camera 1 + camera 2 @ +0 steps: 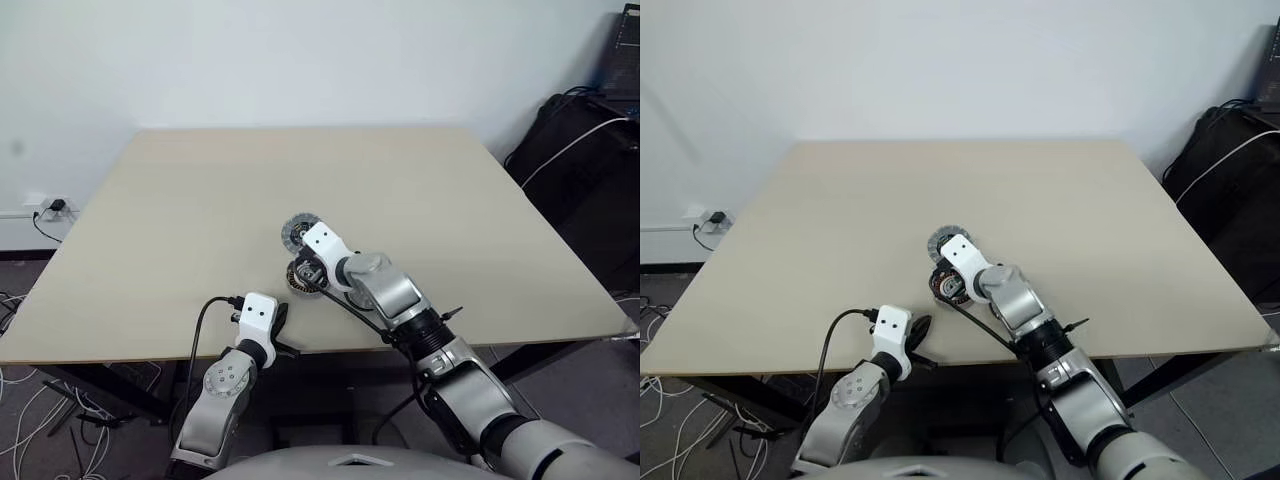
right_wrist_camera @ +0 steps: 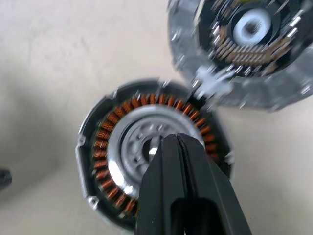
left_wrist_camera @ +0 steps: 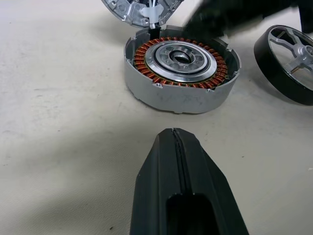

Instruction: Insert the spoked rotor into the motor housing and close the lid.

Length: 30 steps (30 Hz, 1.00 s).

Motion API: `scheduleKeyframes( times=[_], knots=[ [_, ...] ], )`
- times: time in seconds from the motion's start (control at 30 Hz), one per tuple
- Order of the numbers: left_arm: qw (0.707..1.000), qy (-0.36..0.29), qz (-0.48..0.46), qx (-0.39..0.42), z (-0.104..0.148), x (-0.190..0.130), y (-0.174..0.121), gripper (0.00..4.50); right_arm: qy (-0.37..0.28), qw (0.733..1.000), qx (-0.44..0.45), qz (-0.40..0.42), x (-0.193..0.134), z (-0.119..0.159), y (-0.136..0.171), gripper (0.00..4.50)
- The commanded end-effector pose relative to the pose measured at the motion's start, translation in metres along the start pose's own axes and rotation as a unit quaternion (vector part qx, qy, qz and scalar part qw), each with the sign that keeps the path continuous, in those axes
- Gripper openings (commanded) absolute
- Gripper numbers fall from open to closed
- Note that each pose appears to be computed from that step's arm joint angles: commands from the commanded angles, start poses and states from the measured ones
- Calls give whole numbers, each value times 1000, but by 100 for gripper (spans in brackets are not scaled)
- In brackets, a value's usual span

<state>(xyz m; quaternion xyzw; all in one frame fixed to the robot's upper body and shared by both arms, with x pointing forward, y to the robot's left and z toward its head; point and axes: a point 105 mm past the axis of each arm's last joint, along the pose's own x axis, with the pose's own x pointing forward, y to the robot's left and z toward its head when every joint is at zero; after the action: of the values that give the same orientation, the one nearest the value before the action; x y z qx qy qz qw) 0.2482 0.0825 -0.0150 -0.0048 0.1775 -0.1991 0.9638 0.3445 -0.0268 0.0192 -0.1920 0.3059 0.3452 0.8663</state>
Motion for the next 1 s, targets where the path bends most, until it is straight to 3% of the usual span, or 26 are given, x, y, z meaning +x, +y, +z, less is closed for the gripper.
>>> scheduleKeyframes(
  times=[0.03,0.8,1.0],
  knots=[
    [1000,-20,-6,2,10,1,-2,0,-17,1000,-8,-3,-2,12,-1,2],
    [1000,-16,-7,-1,8,1,-2,0,-16,997,-23,68,-4,6,23,2],
    [1000,-16,-7,1,8,0,-2,0,-71,997,-9,23,-12,20,9,2]
  ],
)
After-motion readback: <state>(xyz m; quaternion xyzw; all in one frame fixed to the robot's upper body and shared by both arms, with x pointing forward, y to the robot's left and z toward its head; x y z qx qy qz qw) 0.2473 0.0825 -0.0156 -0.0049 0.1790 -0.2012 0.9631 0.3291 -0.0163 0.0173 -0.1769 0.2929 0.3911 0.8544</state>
